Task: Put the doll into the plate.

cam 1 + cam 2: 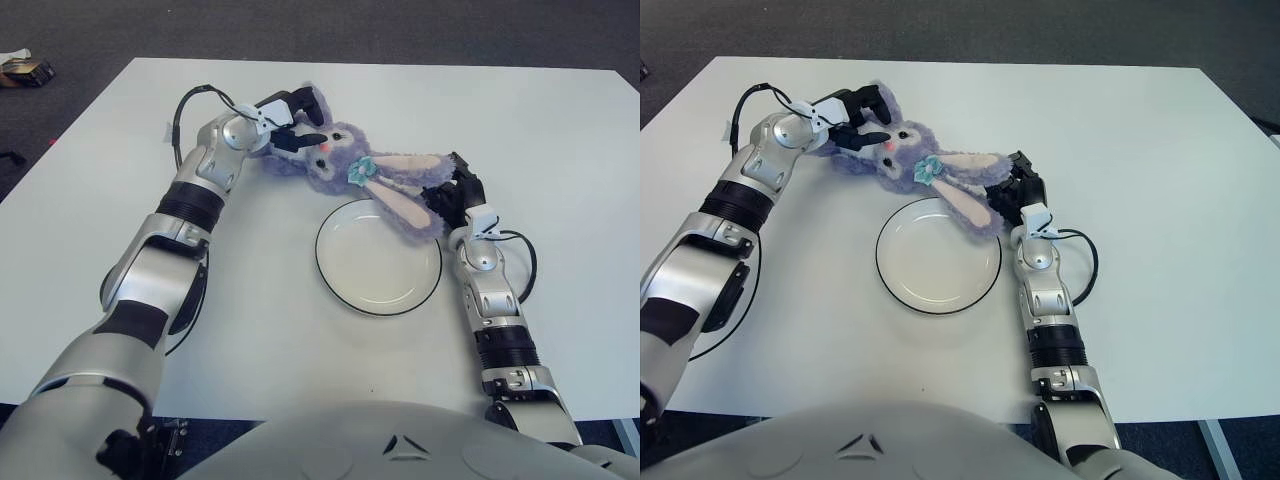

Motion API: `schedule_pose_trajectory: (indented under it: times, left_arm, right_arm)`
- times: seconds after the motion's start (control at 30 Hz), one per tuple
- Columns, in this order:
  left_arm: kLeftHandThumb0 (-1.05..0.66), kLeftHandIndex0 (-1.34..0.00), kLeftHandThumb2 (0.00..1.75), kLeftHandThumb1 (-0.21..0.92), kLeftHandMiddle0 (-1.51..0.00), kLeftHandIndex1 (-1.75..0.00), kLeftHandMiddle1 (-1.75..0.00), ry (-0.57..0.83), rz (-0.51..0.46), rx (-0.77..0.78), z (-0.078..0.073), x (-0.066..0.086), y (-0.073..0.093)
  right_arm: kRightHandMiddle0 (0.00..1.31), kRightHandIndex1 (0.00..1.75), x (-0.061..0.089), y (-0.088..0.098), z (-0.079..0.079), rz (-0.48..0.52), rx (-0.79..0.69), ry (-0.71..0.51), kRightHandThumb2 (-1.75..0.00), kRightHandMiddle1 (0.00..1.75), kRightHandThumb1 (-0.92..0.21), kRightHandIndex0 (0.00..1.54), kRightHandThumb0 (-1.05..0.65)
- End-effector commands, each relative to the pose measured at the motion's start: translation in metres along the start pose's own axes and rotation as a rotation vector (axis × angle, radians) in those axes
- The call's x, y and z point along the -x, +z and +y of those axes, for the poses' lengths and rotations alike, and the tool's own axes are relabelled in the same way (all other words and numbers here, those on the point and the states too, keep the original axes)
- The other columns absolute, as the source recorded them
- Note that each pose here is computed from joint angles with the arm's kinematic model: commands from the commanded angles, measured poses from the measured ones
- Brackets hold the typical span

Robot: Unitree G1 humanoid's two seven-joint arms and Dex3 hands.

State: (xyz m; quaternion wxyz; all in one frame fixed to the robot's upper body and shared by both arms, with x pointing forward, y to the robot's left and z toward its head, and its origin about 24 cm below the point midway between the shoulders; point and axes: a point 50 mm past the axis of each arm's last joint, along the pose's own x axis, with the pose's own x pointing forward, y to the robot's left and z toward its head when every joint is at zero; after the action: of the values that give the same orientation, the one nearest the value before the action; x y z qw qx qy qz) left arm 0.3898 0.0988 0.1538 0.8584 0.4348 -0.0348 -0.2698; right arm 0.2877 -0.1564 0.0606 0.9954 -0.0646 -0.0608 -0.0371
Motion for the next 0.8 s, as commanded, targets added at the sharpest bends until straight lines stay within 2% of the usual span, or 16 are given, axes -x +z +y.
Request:
schedule_pose_trajectory:
  times: [0.0,0.23,0.27,0.43,0.77]
  left_arm:
    - [-0.01,-0.26,0.38,0.92,-0.37,-1.42,-1.63,-0.115,0.022,0.067,-0.036,-0.010,0.002]
    - [-0.01,-0.26,0.39,0.92,-0.36,-1.40,-1.67,-0.113,0.027,0.073,-0.036,-0.011,0.003]
    - [-0.01,-0.26,0.39,0.92,-0.36,-1.40,-1.67,-0.110,0.028,0.099,-0.038,-0.015,0.007]
    - [-0.01,-0.29,0.39,0.92,-0.30,-1.52,-1.57,-0.089,0.027,0.148,-0.045,-0.023,0.017]
    - [-0.01,-0.30,0.38,0.92,-0.30,-1.53,-1.55,-0.005,0.007,0.208,-0.047,-0.025,0.021]
  right_arm:
    - [0.42,1.57,0.013,-0.022,0.006,0.093,-0.018,0.018,-0.31,1.52,-0.92,0.72,-0.36]
    - [0.42,1.57,0.013,-0.022,0.006,0.093,-0.019,0.019,-0.32,1.52,-0.92,0.72,-0.36]
    - [0.42,1.57,0.013,-0.022,0.006,0.096,-0.014,0.026,-0.32,1.52,-0.92,0.72,-0.36]
    - [0.42,1.57,0.013,-0.023,0.005,0.103,0.000,0.047,-0.31,1.52,-0.92,0.71,-0.36]
    - [0.43,1.57,0.013,-0.022,0.003,0.103,0.017,0.070,-0.31,1.51,-0.92,0.71,-0.36]
